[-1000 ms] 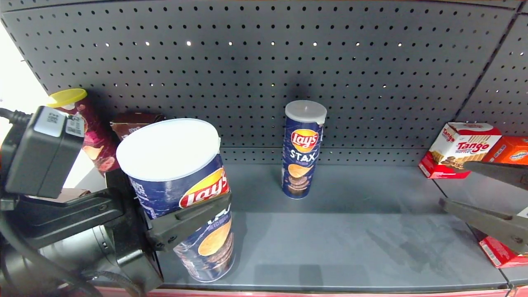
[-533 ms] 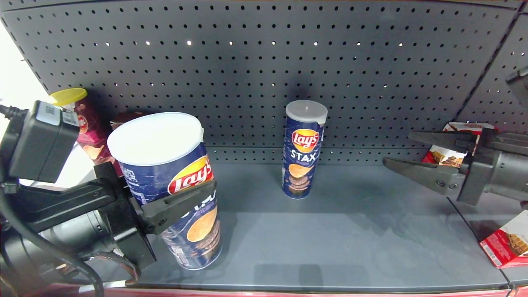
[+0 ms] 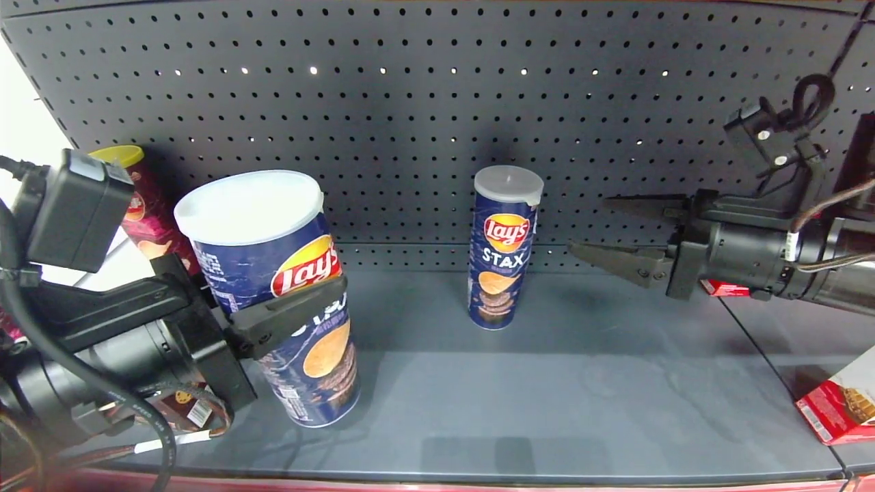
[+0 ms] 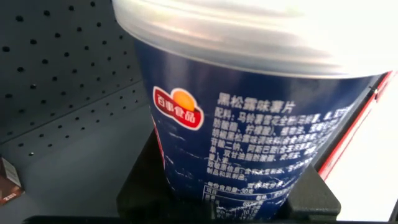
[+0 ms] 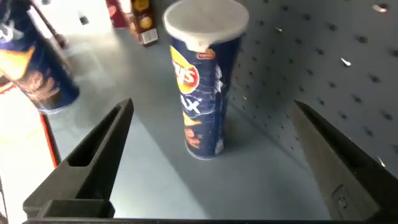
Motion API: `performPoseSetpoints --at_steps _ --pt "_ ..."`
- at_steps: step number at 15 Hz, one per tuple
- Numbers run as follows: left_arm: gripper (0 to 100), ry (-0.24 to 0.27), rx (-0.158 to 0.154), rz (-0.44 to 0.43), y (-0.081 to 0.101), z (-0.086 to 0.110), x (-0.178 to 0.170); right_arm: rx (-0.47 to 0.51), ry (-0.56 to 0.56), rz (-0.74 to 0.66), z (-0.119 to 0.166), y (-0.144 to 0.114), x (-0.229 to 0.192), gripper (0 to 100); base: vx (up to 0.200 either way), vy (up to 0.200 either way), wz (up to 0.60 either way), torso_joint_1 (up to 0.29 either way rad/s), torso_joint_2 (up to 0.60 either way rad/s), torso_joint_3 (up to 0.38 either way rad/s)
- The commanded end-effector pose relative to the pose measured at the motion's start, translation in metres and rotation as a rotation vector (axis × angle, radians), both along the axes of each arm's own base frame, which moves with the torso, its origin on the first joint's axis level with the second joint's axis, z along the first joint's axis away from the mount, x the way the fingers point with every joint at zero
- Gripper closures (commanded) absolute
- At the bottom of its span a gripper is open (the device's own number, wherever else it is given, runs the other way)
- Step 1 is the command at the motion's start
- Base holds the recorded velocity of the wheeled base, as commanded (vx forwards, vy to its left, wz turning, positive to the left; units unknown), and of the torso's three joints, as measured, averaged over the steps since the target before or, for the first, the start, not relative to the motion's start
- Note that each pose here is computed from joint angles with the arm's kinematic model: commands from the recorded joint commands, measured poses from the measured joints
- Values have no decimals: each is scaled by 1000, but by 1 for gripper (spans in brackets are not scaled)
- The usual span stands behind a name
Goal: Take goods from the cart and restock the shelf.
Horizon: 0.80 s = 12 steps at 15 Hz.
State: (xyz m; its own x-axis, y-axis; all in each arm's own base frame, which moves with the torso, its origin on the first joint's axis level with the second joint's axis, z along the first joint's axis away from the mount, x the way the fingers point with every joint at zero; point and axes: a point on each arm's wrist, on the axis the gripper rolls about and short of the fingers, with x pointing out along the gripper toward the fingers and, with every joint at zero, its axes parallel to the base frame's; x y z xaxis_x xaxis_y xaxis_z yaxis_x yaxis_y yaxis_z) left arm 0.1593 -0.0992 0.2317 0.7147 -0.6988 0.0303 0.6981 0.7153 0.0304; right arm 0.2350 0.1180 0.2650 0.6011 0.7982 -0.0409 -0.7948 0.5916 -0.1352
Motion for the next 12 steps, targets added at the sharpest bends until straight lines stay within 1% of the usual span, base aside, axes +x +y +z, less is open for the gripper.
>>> performPoseSetpoints --at_steps 1,2,8,12 --pt "100 6 4 6 0 -1 2 -35 15 60 -17 4 20 0 0 0 0 0 0 0" --pt "100 6 4 6 0 -1 2 -35 21 108 -20 4 23 0 0 0 0 0 0 0" --pt "100 -1 0 12 1 1 4 -20 -13 170 -29 22 59 0 0 0 0 0 0 0" --pt "100 2 1 12 0 0 4 -18 -14 193 -35 28 69 0 0 0 0 0 0 0"
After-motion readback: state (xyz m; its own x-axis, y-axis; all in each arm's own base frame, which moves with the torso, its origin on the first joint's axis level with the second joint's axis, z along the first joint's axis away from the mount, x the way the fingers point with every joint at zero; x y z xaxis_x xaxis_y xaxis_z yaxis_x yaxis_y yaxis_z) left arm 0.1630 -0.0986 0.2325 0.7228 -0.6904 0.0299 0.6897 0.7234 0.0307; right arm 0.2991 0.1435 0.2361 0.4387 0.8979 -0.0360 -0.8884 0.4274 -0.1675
